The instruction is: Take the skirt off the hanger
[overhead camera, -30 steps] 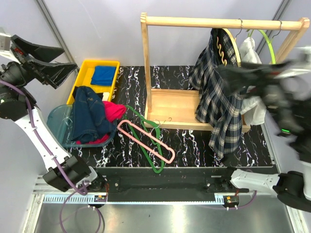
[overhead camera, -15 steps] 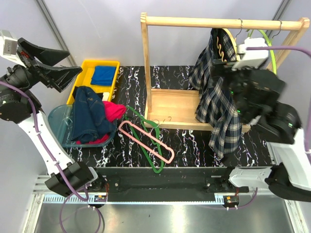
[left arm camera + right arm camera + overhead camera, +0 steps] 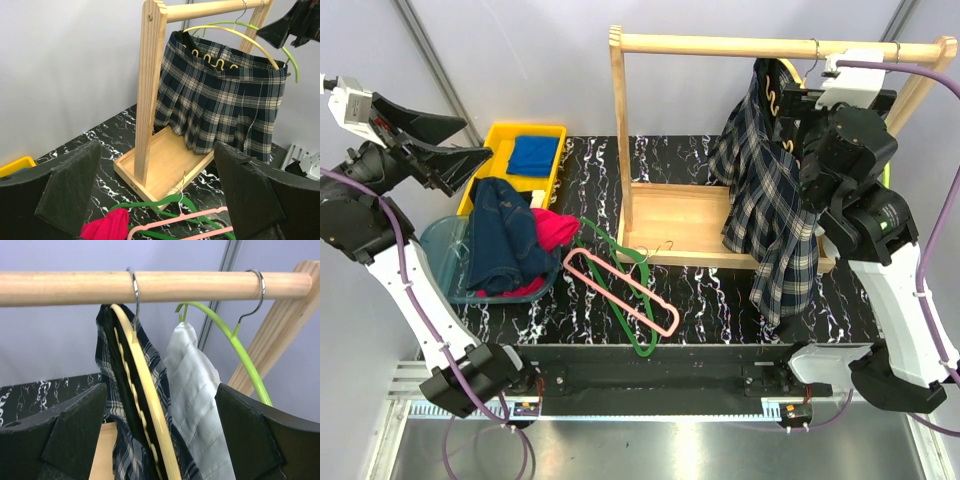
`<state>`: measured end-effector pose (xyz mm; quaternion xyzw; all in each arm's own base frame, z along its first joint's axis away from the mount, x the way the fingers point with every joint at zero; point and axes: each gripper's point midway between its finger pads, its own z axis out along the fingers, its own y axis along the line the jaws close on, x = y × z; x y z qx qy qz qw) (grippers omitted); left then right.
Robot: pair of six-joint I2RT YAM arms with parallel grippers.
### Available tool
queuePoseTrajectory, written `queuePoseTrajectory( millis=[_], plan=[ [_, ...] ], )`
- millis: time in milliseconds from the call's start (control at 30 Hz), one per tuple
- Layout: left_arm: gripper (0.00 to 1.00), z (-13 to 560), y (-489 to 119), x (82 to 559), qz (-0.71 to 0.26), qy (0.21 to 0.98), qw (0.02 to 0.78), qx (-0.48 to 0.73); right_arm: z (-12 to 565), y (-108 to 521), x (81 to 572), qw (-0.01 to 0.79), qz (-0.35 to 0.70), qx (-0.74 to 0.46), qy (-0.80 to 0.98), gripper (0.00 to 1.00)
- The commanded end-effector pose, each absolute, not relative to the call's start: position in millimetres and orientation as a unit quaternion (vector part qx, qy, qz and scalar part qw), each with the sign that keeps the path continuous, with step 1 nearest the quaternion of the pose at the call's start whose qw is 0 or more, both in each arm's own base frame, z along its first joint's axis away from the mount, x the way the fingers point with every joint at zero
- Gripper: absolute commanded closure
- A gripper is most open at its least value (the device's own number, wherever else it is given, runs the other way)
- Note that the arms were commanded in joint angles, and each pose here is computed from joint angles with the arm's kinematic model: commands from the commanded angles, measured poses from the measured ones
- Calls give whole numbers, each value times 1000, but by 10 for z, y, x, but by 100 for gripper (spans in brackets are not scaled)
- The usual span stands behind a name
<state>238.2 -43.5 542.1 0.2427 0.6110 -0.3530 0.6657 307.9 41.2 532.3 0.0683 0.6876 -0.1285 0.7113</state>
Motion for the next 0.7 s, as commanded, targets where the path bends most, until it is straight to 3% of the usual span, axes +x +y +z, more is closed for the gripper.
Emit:
queuePoseTrajectory(
  millis=[0, 267, 433, 533, 567, 633, 667],
  plan=[
    [1, 5404, -437, 2353, -331, 610, 675, 252, 5455, 398, 3213, 738, -106, 69, 663, 4],
    [1, 5384, -401, 2391, -330, 612, 674, 251, 5081, 204, 3594, 707, -90, 93, 696, 6],
    [1, 5380, -369, 2430, -328, 612, 673, 254, 4952, 485, 3780, 697, -20, 84, 712, 27],
    [1, 5346, -366, 2433, -326, 613, 672, 256, 4927, 528, 3780, 694, -11, 76, 716, 47],
    [1, 5336, -359, 2437, -325, 613, 673, 256, 4931, 510, 3771, 694, -14, 78, 715, 76],
    [1, 5301, -348, 2442, -326, 615, 672, 252, 4957, 502, 3729, 696, -14, 75, 714, 100],
    [1, 5292, -347, 2448, -327, 615, 672, 252, 4971, 514, 3717, 697, -12, 70, 713, 100]
  ],
)
